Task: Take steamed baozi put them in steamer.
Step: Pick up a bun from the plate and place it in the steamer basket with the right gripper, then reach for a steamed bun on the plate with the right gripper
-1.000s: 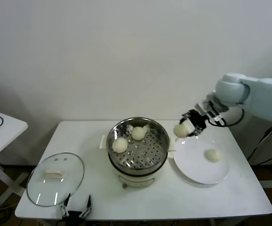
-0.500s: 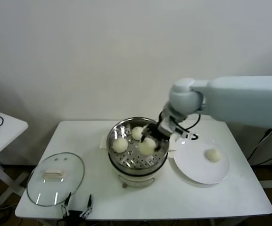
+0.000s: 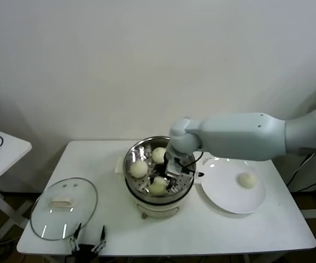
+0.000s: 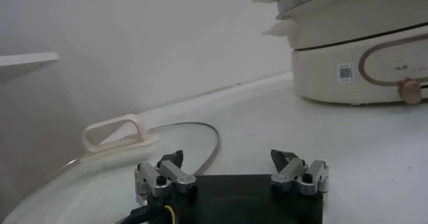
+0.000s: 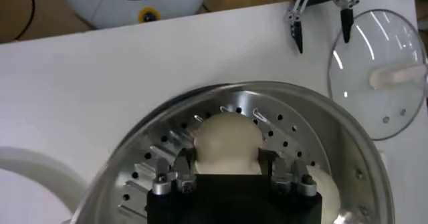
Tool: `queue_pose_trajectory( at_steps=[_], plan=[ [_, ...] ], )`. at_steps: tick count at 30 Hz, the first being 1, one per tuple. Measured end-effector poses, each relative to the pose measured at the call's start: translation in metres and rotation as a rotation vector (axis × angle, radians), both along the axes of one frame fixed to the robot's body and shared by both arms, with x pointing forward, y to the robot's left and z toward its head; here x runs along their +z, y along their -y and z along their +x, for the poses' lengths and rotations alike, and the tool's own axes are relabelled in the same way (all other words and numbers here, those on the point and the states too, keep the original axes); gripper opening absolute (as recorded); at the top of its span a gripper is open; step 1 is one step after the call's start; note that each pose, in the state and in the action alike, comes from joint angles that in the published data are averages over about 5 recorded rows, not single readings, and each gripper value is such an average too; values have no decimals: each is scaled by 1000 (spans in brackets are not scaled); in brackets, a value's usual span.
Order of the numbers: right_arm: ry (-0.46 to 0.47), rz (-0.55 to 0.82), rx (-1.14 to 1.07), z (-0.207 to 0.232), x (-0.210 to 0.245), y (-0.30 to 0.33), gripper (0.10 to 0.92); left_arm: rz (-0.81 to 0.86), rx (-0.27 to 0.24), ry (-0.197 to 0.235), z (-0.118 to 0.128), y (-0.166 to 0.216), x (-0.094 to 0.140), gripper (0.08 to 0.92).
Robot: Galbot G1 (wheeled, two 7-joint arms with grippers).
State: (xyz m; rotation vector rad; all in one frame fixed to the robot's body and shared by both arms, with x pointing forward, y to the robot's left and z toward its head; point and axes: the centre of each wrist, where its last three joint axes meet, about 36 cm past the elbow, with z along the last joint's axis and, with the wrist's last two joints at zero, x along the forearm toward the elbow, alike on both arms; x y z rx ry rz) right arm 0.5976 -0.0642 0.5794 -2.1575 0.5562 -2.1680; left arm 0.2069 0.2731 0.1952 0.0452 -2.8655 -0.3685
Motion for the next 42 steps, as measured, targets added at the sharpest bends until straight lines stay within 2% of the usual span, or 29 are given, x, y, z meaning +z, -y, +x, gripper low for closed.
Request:
queue_pose_trajectory(
  at_steps=[5, 8, 16, 20, 24, 28, 33, 42],
  plan=[
    [0, 12, 13, 6, 1, -3, 772, 0, 1, 2, 1, 0, 1, 823],
    [0, 21, 5, 11, 12, 0, 814, 0, 1, 3, 0, 0, 1, 823],
    [-11, 14, -175, 38, 72, 50, 823, 5, -1, 0, -3, -2, 2, 823],
    [-33, -7, -362, 46, 101, 101, 823, 6, -4, -2, -3, -2, 2, 823],
    [-45, -25, -589, 47, 109, 165, 823, 5, -7, -4, -2, -1, 0, 823],
    [-43, -36, -803, 43, 97, 229, 823, 6, -12, -8, -2, 0, -1, 823],
    [-43, -59, -994, 34, 60, 288, 823, 12, -17, -17, -2, 0, -4, 823],
    [-42, -87, -1151, 30, -20, 335, 823, 22, -17, -36, -7, 1, -8, 823]
  ],
)
